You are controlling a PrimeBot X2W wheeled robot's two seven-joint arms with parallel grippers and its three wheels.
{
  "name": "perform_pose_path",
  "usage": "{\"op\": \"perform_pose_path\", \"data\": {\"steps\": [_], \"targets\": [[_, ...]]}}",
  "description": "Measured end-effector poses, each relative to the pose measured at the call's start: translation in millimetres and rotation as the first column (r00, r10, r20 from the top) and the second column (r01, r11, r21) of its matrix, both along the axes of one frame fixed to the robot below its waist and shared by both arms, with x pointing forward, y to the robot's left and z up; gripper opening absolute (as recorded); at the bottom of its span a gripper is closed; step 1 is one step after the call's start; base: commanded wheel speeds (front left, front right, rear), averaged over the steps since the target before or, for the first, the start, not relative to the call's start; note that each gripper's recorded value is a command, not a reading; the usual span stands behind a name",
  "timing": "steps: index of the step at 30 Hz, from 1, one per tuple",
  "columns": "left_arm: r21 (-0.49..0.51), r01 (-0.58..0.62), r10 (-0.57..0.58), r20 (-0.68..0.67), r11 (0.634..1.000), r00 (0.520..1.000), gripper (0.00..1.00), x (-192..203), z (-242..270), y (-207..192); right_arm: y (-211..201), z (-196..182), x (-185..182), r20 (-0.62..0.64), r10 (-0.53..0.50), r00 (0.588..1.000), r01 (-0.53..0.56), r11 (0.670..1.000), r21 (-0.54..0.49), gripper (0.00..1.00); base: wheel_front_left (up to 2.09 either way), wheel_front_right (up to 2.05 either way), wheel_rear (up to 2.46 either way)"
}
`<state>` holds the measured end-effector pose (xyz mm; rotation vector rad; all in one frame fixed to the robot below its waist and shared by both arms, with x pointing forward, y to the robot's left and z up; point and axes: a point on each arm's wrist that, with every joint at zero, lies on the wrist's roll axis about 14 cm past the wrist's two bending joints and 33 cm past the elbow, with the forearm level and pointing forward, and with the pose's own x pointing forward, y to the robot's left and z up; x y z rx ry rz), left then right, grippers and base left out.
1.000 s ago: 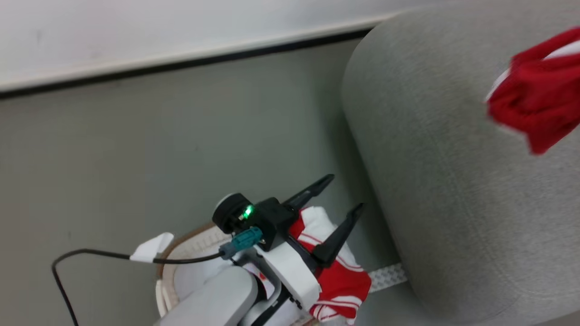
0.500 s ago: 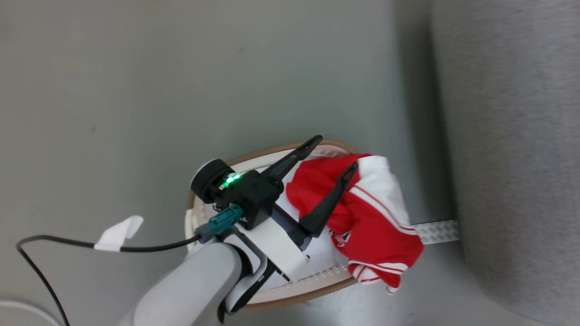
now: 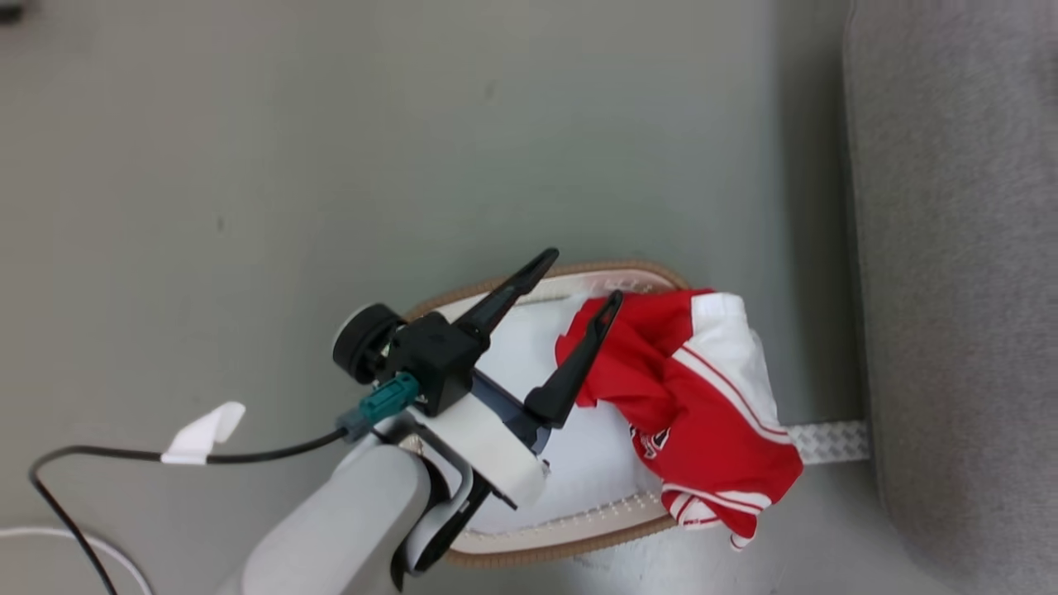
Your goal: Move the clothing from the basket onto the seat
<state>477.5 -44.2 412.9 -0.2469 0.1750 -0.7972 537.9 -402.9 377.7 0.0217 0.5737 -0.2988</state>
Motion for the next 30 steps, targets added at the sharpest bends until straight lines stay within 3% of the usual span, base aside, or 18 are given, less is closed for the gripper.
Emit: {"op": "perform_pose_path", "data": {"steps": [12, 19, 24, 30], "targets": [[-0.022, -0.056, 0.057, 0.058, 0.998, 0.997, 1.00, -37, 56, 6, 7, 53, -70, -0.144, 0.109, 0.984, -0.115, 0.992, -0.040, 1.00, 0.00, 0.00, 0.00], [-0.058, -0.134, 0.141, 0.128, 0.989, 0.982, 1.00, -63, 102, 21, 34, 143, -84, 0.091, 0.253, 0.963, -0.244, 0.964, -0.105, 1.00, 0.00, 0.00, 0.00], [-0.076, -0.219, 0.230, 0.208, 0.973, 0.951, 1.00, -74, 136, 46, 68, 201, -99, 0.283, 0.364, 0.888, -0.333, 0.931, -0.152, 1.00, 0.00, 0.00, 0.00], [-0.105, -0.347, 0.362, 0.282, 0.932, 0.888, 1.00, -80, 166, 90, 121, 259, -109, 0.544, 0.466, 0.698, -0.415, 0.882, -0.223, 1.00, 0.00, 0.00, 0.00]]}}
